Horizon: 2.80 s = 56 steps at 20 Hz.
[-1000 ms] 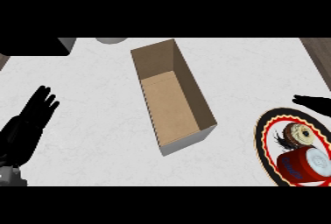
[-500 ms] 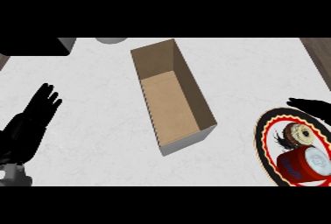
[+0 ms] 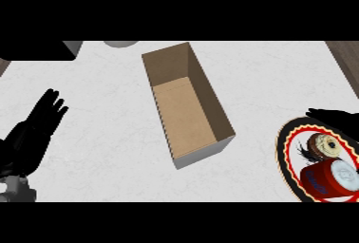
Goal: Pick the cupcake from the plate and place it in the cardboard box
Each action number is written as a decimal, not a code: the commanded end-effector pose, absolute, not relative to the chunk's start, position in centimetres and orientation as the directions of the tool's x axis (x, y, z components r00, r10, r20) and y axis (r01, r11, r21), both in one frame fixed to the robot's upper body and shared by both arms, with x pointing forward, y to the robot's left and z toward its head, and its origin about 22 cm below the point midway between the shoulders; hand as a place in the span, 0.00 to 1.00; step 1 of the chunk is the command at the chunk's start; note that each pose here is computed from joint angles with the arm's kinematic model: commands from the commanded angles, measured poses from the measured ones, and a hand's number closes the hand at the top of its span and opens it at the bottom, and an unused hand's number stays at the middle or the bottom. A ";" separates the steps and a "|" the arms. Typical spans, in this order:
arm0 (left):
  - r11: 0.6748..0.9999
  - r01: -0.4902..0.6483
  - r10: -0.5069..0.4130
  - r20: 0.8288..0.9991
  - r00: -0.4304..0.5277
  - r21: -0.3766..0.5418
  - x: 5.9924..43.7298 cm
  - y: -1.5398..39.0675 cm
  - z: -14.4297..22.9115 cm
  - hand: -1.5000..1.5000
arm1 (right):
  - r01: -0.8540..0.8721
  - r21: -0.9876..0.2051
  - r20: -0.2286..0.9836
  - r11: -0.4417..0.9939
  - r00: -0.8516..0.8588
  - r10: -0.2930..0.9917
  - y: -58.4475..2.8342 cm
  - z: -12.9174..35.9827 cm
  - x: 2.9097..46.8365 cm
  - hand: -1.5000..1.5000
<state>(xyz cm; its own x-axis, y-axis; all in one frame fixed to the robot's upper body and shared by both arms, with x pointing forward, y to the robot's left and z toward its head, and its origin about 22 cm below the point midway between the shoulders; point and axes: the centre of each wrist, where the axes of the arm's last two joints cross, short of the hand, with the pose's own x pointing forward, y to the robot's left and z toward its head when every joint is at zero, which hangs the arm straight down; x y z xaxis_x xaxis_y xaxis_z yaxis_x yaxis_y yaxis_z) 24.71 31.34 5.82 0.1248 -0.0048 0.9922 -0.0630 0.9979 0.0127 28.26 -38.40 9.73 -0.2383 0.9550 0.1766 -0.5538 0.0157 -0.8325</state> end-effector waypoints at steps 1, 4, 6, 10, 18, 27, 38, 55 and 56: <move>0.998 -0.062 -0.008 0.989 0.145 0.017 23.6 31.5 5.2 0.50 | -0.575 -0.818 0.164 -0.005 -0.241 0.957 -37.8 8.2 29.1 0.00; 0.998 -0.063 0.004 0.993 0.122 0.004 25.7 30.6 4.6 0.50 | -0.580 -0.815 0.149 -0.018 -0.239 0.960 -38.0 7.8 28.1 0.00; 0.997 -0.079 0.004 0.993 0.121 0.005 23.8 31.5 4.4 0.50 | -0.573 -0.820 0.161 0.003 -0.226 0.961 -38.4 6.8 28.6 0.00; 0.999 -0.051 0.000 0.993 0.117 0.006 25.7 32.5 3.6 0.50 | -0.581 -0.814 0.168 -0.001 -0.237 0.957 -37.9 5.2 30.6 0.00; 0.998 -0.069 0.005 0.993 0.122 0.004 23.8 32.0 6.1 0.50 | -0.535 -0.845 0.163 0.002 -0.255 0.953 -38.7 5.5 29.9 1.00; 0.998 -0.059 -0.006 0.990 0.138 0.014 24.4 32.7 6.5 0.50 | -0.492 -0.871 0.180 -0.006 -0.330 0.927 -39.5 5.6 29.6 1.00; 1.000 0.011 -0.022 0.993 0.115 0.021 25.6 30.9 6.2 0.50 | -0.410 -0.893 0.238 0.183 -0.086 0.968 -16.7 3.9 33.2 1.00; 0.992 0.129 -0.029 0.992 0.124 0.013 27.9 27.3 6.2 0.50 | 0.244 -0.964 0.160 0.102 0.231 0.960 -1.2 20.5 33.3 1.00; 0.991 0.133 -0.031 0.991 0.127 0.014 27.8 27.2 6.1 0.50 | 0.289 -0.950 0.194 0.119 0.249 0.949 -0.5 22.2 32.9 1.00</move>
<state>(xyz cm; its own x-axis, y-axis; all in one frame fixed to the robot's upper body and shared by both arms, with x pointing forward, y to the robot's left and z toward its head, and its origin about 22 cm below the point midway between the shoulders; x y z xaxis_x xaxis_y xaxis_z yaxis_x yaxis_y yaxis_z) 27.54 27.71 6.20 0.1209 -0.0283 0.9923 0.1170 0.9930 0.0141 34.14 -3.55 18.29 0.1697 0.9762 0.1349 0.1419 0.1113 -0.9836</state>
